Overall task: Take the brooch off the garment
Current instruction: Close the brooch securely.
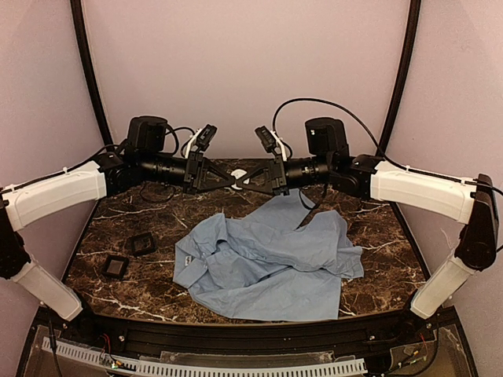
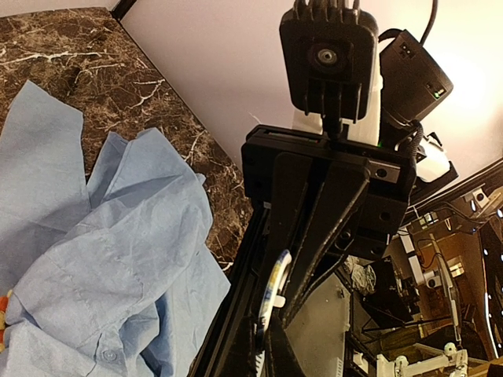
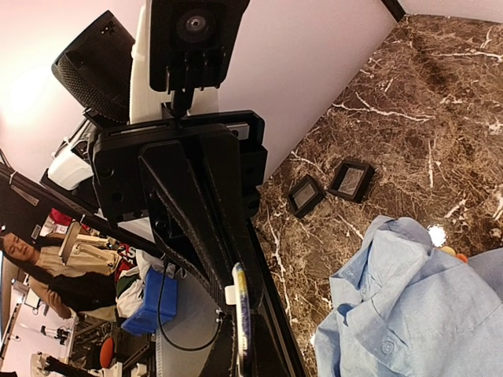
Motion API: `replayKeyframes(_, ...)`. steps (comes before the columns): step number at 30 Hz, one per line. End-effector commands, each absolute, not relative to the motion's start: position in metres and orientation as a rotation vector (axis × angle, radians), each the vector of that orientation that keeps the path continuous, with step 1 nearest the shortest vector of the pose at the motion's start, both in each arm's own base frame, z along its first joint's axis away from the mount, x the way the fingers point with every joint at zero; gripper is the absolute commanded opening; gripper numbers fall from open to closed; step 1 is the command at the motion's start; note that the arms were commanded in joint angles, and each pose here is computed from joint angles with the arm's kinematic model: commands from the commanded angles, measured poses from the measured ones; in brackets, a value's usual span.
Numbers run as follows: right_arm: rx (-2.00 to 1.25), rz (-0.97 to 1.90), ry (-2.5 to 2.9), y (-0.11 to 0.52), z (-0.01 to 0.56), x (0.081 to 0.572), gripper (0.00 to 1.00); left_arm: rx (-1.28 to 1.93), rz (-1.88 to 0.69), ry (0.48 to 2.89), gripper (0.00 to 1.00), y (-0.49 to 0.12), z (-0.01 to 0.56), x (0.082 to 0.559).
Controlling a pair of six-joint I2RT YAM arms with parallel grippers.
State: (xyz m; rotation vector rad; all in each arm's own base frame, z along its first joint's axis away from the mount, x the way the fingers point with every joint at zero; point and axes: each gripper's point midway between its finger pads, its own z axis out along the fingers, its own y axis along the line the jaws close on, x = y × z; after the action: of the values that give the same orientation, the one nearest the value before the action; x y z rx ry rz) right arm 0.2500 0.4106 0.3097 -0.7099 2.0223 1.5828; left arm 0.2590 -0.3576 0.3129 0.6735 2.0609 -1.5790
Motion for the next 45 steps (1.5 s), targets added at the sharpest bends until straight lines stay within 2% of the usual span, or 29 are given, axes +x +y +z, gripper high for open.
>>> replayKeyframes(1, -0.466, 1.433, 2.039, 0.376, 0.307, 0.299, 0.0, 0.706, -1.601, 2.045, 0.01, -0.351, 0.326, 0.251)
replayKeyframes(20, -0.282, 1.376, 2.068, 0.366, 0.298, 0.319, 0.0, 0.714, -1.58, 2.059, 0.01, -0.349, 0.322, 0.251)
replayKeyframes(27, -0.476, 1.538, 1.921, 0.383, 0.328, 0.3, 0.12, 0.697, -1.562, 2.093, 0.01, -0.349, 0.313, 0.254)
replayKeyframes(38, -0.597, 1.576, 1.873, 0.388, 0.34, 0.288, 0.28, 0.667, -1.514, 2.129, 0.01, -0.346, 0.305, 0.26)
replayKeyframes(45, -0.573, 1.463, 1.889, 0.379, 0.34, 0.296, 0.45, 0.557, -1.272, 2.215, 0.01, -0.326, 0.284, 0.276)
